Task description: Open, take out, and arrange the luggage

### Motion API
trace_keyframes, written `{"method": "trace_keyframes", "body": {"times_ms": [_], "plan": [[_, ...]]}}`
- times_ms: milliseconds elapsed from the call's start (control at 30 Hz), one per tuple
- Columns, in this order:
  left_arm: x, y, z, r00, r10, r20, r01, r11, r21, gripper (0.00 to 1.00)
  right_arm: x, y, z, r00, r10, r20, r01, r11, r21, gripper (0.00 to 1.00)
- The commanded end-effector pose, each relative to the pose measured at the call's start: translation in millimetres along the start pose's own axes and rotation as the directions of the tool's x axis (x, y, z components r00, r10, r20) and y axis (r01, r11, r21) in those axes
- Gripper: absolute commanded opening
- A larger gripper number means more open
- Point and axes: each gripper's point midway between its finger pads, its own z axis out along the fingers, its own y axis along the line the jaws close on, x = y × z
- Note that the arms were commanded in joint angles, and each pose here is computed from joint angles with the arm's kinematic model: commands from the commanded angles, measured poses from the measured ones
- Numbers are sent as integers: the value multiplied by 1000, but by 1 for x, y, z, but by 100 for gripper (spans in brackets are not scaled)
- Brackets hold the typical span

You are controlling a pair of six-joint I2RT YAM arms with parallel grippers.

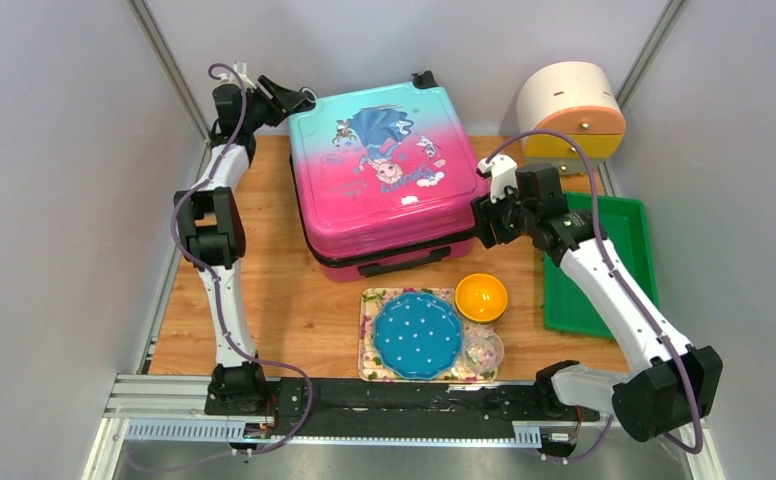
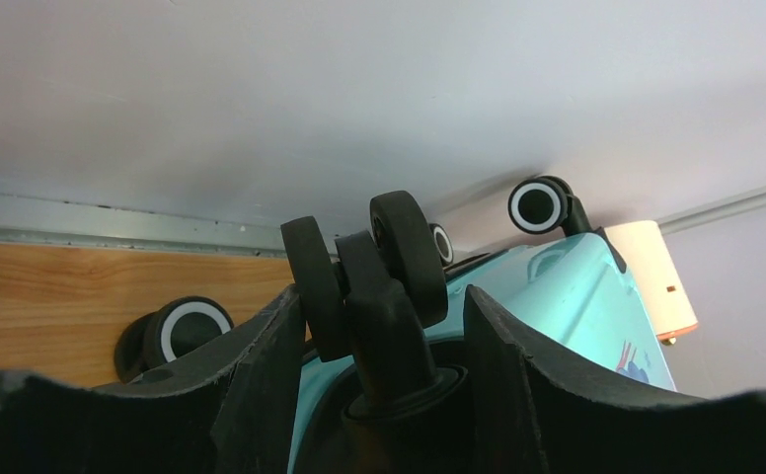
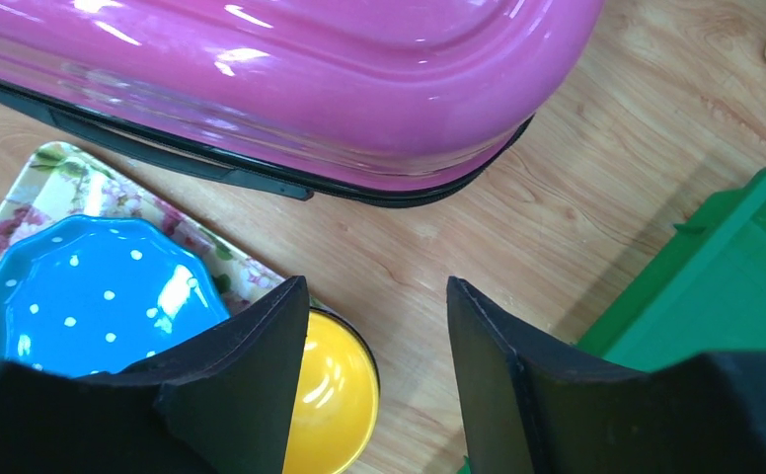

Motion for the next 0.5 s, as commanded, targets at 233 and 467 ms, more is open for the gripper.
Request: {"method": "trace_keyframes", "body": {"times_ms": [233, 467], "plan": [[-35, -7, -64, 991, 60, 120, -67, 996, 56, 0, 18, -19, 27, 996, 26, -91, -26, 1000, 8, 49], [-37, 12, -139, 977, 67, 201, -62, 998, -30, 0, 1, -7, 61, 996, 3, -91, -12, 995, -100, 37]]}}
